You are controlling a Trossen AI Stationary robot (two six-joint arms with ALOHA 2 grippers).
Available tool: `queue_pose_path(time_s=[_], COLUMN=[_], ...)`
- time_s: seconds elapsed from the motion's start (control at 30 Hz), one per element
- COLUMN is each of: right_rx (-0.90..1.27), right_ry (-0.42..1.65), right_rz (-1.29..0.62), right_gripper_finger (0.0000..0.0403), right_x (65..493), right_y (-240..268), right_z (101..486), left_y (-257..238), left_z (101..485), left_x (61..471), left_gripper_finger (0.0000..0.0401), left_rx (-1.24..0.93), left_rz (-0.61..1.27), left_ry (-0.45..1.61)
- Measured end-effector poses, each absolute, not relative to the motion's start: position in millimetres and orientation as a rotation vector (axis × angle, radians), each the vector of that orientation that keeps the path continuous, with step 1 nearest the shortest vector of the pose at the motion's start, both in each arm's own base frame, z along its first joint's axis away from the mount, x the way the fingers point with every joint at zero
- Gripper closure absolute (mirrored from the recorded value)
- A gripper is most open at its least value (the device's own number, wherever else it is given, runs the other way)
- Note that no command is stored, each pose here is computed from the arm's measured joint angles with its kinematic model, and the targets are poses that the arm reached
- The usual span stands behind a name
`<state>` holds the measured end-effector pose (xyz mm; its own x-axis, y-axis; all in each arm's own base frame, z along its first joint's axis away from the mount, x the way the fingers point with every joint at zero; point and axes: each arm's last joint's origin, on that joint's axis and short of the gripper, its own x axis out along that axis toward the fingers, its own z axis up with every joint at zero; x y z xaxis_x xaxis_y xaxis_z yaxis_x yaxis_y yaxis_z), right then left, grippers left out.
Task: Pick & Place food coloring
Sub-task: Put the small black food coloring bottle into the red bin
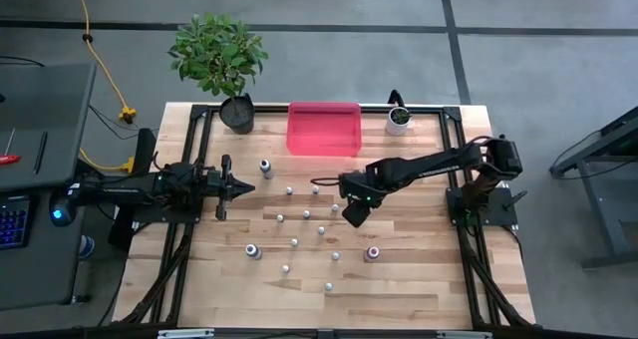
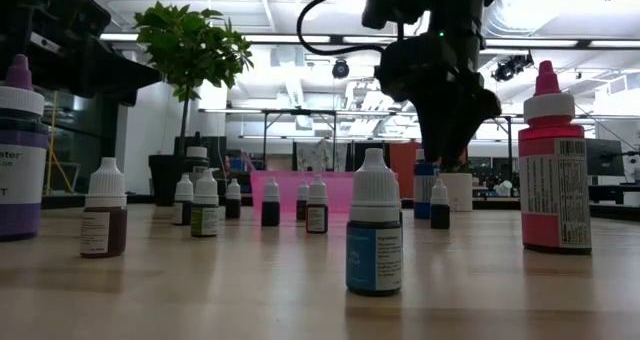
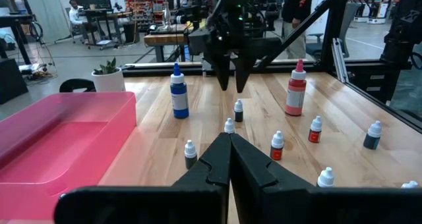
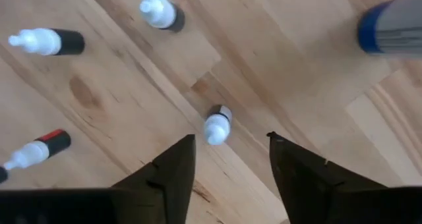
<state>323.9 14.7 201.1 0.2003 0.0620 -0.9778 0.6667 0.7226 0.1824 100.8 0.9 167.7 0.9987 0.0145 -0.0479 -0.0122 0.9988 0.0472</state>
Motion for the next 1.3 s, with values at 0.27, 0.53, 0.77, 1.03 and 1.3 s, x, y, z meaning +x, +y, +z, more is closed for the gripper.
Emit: queue_pose_path(time_s=[0.27, 0.53, 0.77, 1.03, 1.3], right_rx=[0.57, 0.403, 0.293, 0.05, -0.067], right_ry=[1.382, 1.388, 1.39, 1.391, 1.381], right_rz=[-0.369, -0.265, -0.145, 0.046, 0.055], right_gripper_finger=[0.021, 0.021, 0.021, 0.021, 0.021], right_x=[327.9, 331.1, 332.2, 331.9, 332.5], right_y=[24.0, 24.0, 24.5, 25.7, 23.9], right_z=[188.5, 183.6, 183.8, 183.9, 183.9], left_y=[0.8, 0.9, 0.9, 0.8, 0.9], left_z=[167.7, 167.7, 167.7, 167.7, 167.7], left_x=[100.8, 100.8, 100.8, 100.8, 100.8], left_gripper_finger=[0.0401, 0.0401, 0.0401, 0.0401, 0.0401], left_rx=[0.047, 0.047, 0.047, 0.047, 0.047], left_rz=[0.013, 0.013, 0.013, 0.013, 0.013], left_ry=[0.048, 0.048, 0.048, 0.048, 0.048])
